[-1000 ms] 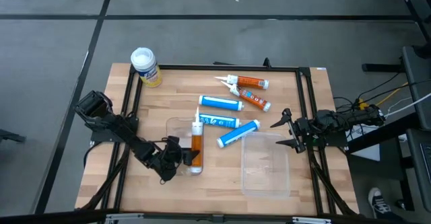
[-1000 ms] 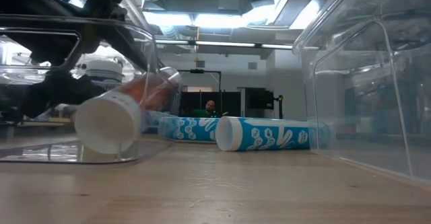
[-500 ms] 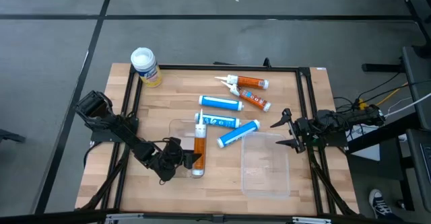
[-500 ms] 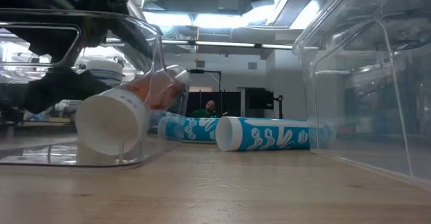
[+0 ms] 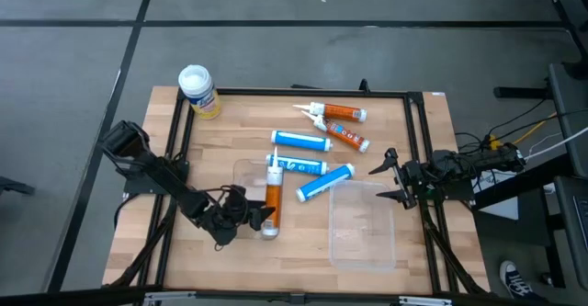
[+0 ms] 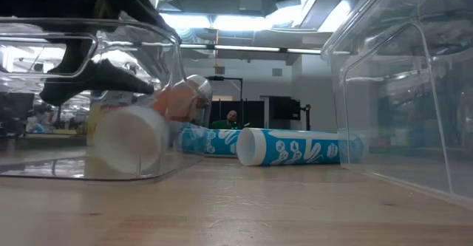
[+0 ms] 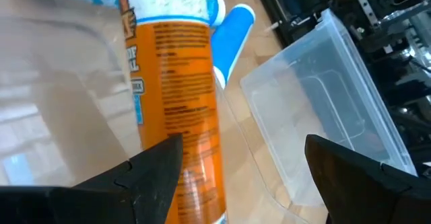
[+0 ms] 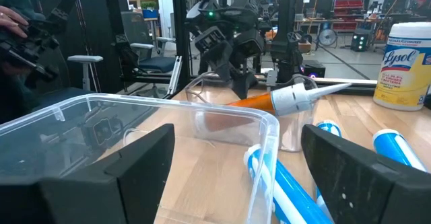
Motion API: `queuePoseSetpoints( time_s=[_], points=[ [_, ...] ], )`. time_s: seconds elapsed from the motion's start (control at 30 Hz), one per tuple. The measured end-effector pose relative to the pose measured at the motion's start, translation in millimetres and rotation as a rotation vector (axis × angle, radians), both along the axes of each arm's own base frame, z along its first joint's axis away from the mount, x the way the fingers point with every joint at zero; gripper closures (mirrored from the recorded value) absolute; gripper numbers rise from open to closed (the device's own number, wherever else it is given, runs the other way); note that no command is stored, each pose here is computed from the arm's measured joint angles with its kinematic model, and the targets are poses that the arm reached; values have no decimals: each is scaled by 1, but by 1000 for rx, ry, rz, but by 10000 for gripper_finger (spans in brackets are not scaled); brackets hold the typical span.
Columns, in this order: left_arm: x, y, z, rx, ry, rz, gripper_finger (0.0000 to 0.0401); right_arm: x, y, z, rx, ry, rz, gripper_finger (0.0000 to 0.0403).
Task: Pick & place silicon tubes, Sealant and Lysol wipes
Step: Put the left orange sealant into the left transparent bin, then put the top blue sealant into the right transparent bin
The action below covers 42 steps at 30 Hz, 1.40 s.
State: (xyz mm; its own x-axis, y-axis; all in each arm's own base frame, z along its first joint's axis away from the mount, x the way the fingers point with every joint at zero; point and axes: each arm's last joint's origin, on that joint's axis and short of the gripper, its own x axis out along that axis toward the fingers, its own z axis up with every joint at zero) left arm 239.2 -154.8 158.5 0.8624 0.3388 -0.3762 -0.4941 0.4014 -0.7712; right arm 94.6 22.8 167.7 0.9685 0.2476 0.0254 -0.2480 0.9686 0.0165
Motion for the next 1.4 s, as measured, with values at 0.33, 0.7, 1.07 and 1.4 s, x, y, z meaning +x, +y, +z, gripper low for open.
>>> queuePoseSetpoints(
  time_s=[0.33, 0.7, 1.07, 1.4],
  points=[
    [-2, 2, 10, 51, -9, -10, 97, 0, 0, 0, 0, -1, 0, 80],
    [-7, 10, 34, 217, -11, -42, 98, 0, 0, 0, 0, 0, 0, 80],
    [-7, 30, 61, 396, 26, -131, 99, 0, 0, 0, 0, 0, 0, 80],
    [-2, 46, 71, 487, 59, -253, 100, 0, 0, 0, 0, 0, 0, 80]
  ],
)
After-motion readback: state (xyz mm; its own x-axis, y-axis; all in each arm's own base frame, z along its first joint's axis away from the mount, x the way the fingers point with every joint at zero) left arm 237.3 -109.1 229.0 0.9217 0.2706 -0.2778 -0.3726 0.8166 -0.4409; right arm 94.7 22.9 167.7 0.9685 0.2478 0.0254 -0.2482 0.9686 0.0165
